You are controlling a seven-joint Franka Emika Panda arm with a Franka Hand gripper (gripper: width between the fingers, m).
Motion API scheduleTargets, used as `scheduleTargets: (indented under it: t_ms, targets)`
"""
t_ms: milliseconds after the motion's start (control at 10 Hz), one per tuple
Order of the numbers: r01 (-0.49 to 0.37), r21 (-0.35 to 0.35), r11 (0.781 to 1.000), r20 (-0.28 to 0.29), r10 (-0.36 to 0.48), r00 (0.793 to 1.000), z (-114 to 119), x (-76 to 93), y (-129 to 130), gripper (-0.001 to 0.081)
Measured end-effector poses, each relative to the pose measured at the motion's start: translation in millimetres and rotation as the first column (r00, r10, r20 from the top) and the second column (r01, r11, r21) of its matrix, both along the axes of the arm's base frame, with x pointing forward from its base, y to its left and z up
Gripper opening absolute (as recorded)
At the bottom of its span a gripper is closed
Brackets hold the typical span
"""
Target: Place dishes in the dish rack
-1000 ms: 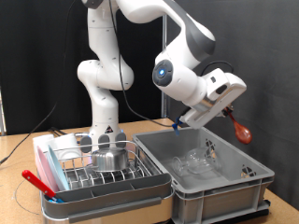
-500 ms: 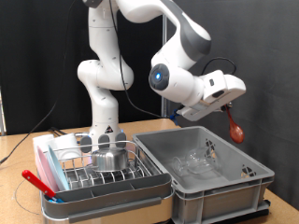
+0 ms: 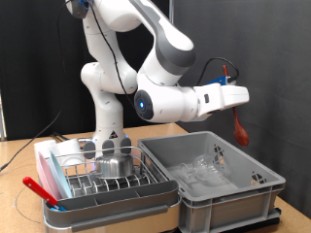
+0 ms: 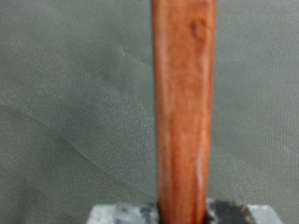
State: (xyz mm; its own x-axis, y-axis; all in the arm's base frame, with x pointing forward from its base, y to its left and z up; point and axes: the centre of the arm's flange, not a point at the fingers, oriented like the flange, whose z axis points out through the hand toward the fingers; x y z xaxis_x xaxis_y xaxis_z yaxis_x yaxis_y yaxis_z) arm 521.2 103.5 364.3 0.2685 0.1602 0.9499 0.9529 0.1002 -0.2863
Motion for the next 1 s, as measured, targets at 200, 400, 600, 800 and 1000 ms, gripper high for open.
scheduleTargets:
  t_ms: [200, 400, 600, 800, 1000]
  targets:
    - [-0.008, -0.006, 1.0, -0.005, 0.008, 1.0, -2, -2.1, 1, 0.0091]
    - [0.021, -0.015, 1.0, -0.052, -0.022, 0.998, -3, 0.6, -8, 0.0091]
    - [0.086, -0.009, 0.996, -0.114, -0.086, 0.99, -1, 8.6, -37, 0.0091]
    - [0.11, 0.02, 0.994, -0.129, -0.107, 0.986, 8, 16.4, -71, 0.0091]
    - [0.091, 0.034, 0.995, -0.106, -0.087, 0.991, 21, 19.9, -100, 0.0091]
